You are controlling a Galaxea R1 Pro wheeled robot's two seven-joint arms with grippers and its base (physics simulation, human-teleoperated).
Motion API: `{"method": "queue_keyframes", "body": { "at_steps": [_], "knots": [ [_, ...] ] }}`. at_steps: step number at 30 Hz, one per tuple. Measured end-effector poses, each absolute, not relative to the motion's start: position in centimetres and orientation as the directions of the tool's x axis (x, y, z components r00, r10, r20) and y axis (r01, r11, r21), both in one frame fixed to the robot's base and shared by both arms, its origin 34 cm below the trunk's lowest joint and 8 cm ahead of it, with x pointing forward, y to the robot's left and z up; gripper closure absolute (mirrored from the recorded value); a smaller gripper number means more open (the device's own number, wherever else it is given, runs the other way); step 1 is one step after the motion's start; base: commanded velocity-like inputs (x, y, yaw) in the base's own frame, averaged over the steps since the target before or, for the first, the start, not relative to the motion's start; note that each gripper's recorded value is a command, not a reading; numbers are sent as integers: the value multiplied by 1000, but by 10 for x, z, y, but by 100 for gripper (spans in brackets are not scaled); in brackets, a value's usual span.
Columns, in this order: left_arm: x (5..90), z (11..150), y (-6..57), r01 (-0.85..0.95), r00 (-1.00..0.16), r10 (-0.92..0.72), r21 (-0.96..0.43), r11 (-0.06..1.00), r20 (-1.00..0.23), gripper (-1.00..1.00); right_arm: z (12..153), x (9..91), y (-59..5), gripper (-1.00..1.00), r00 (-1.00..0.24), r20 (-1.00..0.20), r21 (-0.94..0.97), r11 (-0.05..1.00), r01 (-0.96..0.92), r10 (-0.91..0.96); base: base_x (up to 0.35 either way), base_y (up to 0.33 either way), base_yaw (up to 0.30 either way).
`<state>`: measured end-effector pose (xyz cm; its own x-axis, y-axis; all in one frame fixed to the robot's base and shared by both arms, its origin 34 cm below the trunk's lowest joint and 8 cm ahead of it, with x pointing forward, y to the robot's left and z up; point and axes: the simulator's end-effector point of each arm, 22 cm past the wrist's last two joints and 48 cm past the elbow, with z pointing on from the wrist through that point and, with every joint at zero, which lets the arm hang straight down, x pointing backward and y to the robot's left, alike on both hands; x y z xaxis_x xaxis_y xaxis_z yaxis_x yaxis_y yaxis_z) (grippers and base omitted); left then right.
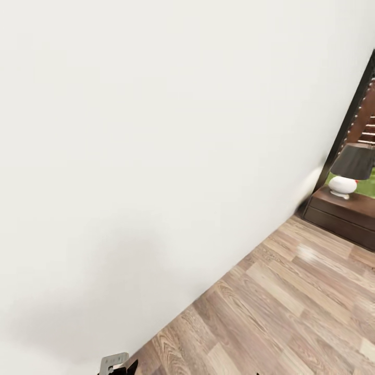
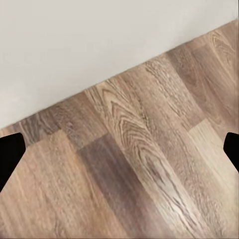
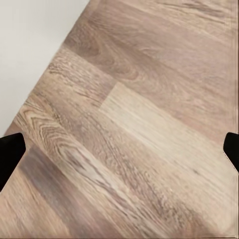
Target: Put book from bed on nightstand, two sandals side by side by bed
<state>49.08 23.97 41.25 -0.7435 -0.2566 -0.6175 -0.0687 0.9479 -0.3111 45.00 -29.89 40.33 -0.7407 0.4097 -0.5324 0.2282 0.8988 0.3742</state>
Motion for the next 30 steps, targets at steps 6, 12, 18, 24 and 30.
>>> {"method": "queue_keyframes", "body": {
  "at_steps": [6,12,18,24,30],
  "knots": [
    [491,413,240,-68,-743,-257,-311,948,-618,-100,404,450,-299,-100,-740,-533,375,899,228,410,158,0,-300],
    [491,413,240,-69,-744,-257,-311,948,-617,-100,404,450,-299,-100,-740,-533,374,899,228,410,230,0,-300],
    [491,412,240,-69,-744,-257,-311,948,-617,-100,403,450,-299,-100,-741,-532,374,899,228,410,31,0,-300],
    [490,412,240,-70,-744,-256,-309,948,-617,-100,403,450,-299,-100,-740,-533,373,899,229,410,173,-15,-300],
    [490,412,240,-71,-745,-257,-309,948,-616,-100,403,450,-299,-100,-741,-533,373,899,229,409,45,-6,-300]
  ]
}}
